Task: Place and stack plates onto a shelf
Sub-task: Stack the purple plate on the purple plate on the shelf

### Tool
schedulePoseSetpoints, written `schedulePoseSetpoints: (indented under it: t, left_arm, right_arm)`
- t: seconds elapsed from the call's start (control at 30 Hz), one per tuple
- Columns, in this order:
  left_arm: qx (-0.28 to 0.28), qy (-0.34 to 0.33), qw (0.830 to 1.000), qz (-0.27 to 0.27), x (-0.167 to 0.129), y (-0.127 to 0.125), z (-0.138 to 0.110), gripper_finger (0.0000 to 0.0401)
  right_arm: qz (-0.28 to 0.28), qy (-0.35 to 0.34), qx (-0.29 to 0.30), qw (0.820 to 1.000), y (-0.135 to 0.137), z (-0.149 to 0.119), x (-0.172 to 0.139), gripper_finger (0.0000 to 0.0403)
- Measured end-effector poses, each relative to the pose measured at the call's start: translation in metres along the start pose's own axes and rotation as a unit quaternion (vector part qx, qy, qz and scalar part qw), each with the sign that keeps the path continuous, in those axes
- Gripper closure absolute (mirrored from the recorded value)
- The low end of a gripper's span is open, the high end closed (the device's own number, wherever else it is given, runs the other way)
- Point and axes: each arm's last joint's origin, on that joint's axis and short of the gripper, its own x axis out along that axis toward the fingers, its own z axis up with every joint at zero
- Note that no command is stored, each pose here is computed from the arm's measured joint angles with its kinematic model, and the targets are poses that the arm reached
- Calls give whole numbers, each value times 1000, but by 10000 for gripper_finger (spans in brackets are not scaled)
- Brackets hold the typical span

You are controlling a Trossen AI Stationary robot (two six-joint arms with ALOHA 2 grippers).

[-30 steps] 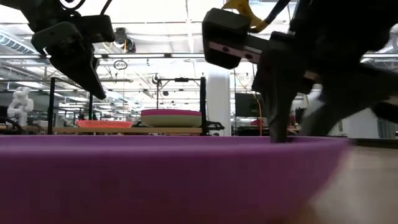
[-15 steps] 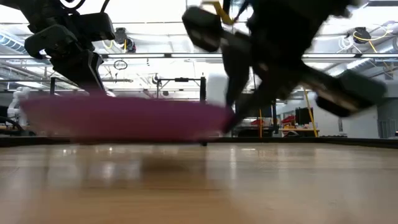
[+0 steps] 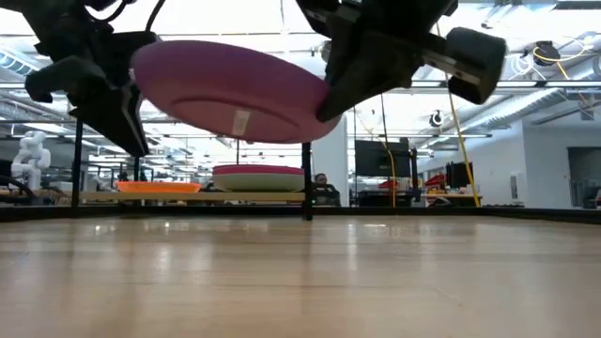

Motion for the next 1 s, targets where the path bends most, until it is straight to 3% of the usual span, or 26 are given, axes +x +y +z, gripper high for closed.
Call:
schedulePoseSetpoints:
  t: [0.17, 0.53, 1.0]
  left_arm:
    - [-2, -29, 999, 34, -10, 5, -1, 316]
    - [-14, -105, 994, 10, -42, 12, -4, 316]
    - [1, -112, 994, -11, -46, 2, -7, 316]
  right_arm:
    - [-4, 17, 19, 1000, -13, -13, -7, 402]
    - [-62, 61, 24, 996, -58, -53, -27, 402]
    - [-132, 54, 25, 990, -126, -92, -40, 403]
